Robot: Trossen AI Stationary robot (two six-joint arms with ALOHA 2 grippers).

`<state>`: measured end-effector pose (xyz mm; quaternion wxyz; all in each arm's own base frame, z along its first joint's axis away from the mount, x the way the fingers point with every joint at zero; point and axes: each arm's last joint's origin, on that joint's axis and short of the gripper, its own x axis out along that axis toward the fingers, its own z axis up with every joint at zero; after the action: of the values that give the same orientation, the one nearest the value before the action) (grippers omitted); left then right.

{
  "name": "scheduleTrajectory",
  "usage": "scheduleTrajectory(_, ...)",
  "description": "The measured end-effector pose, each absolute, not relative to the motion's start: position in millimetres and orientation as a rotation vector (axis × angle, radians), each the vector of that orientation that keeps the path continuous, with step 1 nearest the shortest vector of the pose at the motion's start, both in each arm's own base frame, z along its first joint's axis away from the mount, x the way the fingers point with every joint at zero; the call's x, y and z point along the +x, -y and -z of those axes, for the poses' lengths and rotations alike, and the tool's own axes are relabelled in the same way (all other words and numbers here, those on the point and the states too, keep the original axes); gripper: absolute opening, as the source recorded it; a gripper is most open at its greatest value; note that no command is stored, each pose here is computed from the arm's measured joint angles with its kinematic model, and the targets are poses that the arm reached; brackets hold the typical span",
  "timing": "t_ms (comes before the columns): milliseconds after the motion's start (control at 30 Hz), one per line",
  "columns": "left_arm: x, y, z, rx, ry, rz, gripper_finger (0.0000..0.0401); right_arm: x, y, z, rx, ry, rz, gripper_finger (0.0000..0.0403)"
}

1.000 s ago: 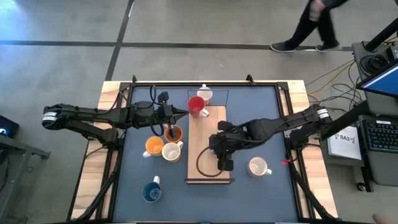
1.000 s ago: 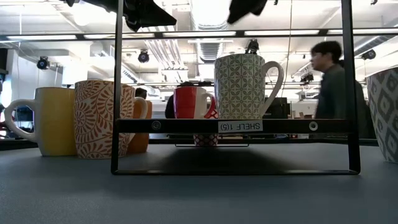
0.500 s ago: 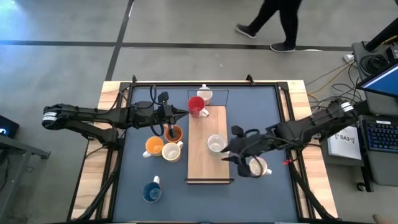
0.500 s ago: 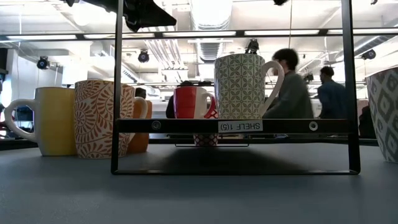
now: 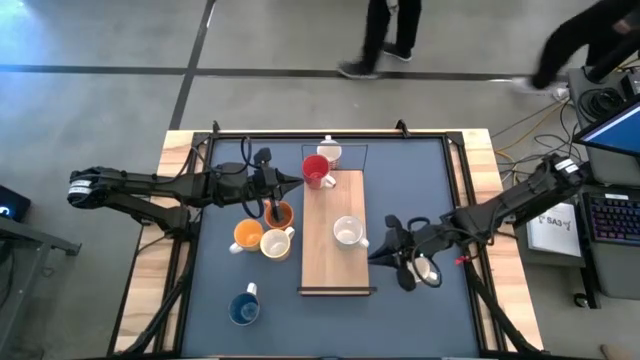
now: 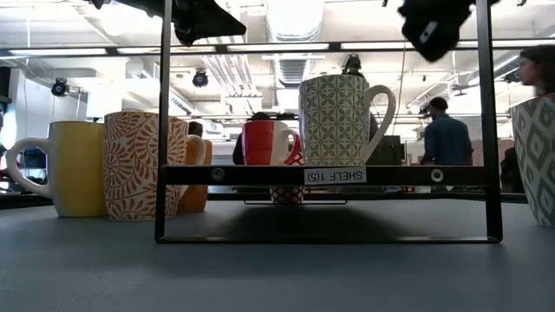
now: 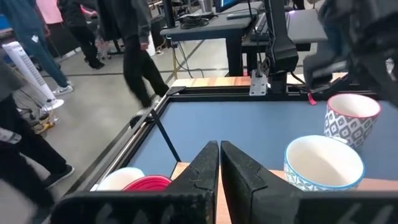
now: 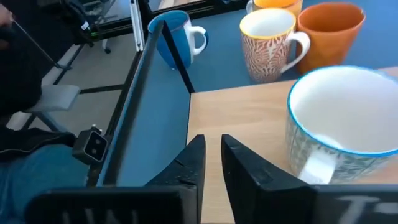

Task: Place coffee mugs
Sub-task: Put the blue patterned mug on the shelf

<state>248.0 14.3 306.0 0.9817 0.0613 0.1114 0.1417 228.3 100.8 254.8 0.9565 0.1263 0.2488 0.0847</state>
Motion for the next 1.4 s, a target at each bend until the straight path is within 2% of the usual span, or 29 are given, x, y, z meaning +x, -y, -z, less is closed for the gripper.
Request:
scheduleTrajectory(333,247.9,-14.0,-305.5,0.108,-0.227,-0.276,0.0000,245.3,-107.9,-220.2,0.270,-0.553,-0.122,0.0011)
scheduleTrajectory(700,248.0,-13.7,-305.4,0.110,-0.228,-0.266,0.0000,263.8,-116.2,-210.8,0.258,-0.571,-0.110,0.0011)
scheduleTrajectory(1400,248.0,-13.8,-305.6,0.115,-0.226,-0.266,0.0000,271.2,-117.4,-199.4,0.215,-0.567,-0.048,0.0011)
